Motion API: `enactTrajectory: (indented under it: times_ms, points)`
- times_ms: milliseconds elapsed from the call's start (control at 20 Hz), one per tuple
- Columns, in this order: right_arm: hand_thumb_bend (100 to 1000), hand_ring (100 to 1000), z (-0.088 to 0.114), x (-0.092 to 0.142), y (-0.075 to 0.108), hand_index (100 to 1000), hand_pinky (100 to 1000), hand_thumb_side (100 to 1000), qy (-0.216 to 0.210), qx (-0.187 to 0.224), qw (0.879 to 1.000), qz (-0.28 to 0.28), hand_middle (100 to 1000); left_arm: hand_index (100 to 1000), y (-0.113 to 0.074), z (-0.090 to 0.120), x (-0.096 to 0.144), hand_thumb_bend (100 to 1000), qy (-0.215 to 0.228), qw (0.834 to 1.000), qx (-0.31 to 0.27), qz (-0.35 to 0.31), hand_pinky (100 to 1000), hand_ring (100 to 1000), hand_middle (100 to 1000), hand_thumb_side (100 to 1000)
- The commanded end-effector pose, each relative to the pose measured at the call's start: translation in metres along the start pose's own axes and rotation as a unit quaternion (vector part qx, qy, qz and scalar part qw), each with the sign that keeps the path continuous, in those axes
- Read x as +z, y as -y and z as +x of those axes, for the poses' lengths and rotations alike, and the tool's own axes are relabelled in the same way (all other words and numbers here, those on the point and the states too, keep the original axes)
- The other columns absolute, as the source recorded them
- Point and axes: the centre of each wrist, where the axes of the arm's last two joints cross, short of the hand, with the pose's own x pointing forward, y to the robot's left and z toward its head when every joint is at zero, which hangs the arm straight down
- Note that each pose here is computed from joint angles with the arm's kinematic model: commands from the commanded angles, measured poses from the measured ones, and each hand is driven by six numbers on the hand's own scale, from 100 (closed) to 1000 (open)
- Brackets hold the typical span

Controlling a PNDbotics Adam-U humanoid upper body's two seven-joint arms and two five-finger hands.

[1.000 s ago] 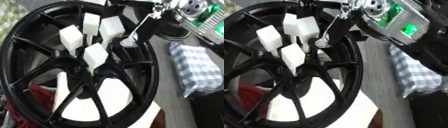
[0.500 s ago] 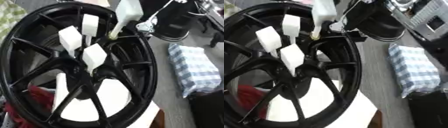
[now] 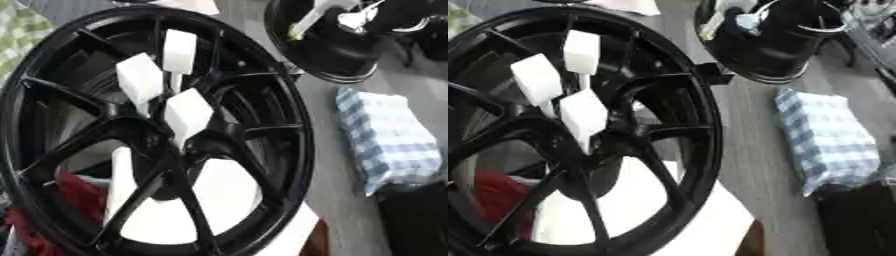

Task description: Pull the pin out of the wheel hub.

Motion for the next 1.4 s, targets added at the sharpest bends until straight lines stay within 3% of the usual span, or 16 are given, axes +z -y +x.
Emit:
enactTrajectory:
  times_ms: [50,200,350,600,700,1050,1250,1400]
  points:
    - [100,621,-0.027,-0.001,0.017,501,719,100,-0.048,0.029,0.997,-0.054,356,801,-0.006,0.006,-0.003,178,0.015,1.000,-0.011,0.007,851,863,763,970]
    - [100,642,-0.049,0.001,0.015,522,728,100,-0.084,0.044,0.993,-0.067,384,802,-0.006,0.005,-0.002,178,0.015,1.000,-0.012,0.011,852,863,763,970]
    - [100,701,-0.062,0.002,0.012,620,741,100,-0.102,0.053,0.992,-0.059,490,802,-0.007,0.005,-0.002,178,0.016,1.000,-0.012,0.013,852,863,763,969]
    - [100,850,-0.076,0.004,0.008,804,798,100,-0.120,0.067,0.990,-0.040,783,802,-0.007,0.005,-0.002,178,0.017,1.000,-0.012,0.017,852,863,764,970]
    - [100,908,-0.080,0.004,0.007,839,817,100,-0.126,0.077,0.989,-0.030,869,803,-0.007,0.005,-0.002,178,0.017,1.000,-0.012,0.019,852,863,764,969]
    - [105,926,-0.078,0.003,0.005,841,823,100,-0.124,0.104,0.987,-0.020,899,803,-0.007,0.005,-0.002,178,0.018,1.000,-0.011,0.019,853,863,764,969]
    - [102,915,-0.075,0.002,0.004,832,817,100,-0.120,0.094,0.988,-0.018,879,802,-0.007,0.005,-0.002,178,0.018,1.000,-0.010,0.018,852,862,764,969]
    - [167,873,-0.069,0.000,0.004,804,800,100,-0.106,0.073,0.991,-0.028,813,802,-0.007,0.005,-0.002,178,0.019,1.000,-0.010,0.017,852,862,763,968]
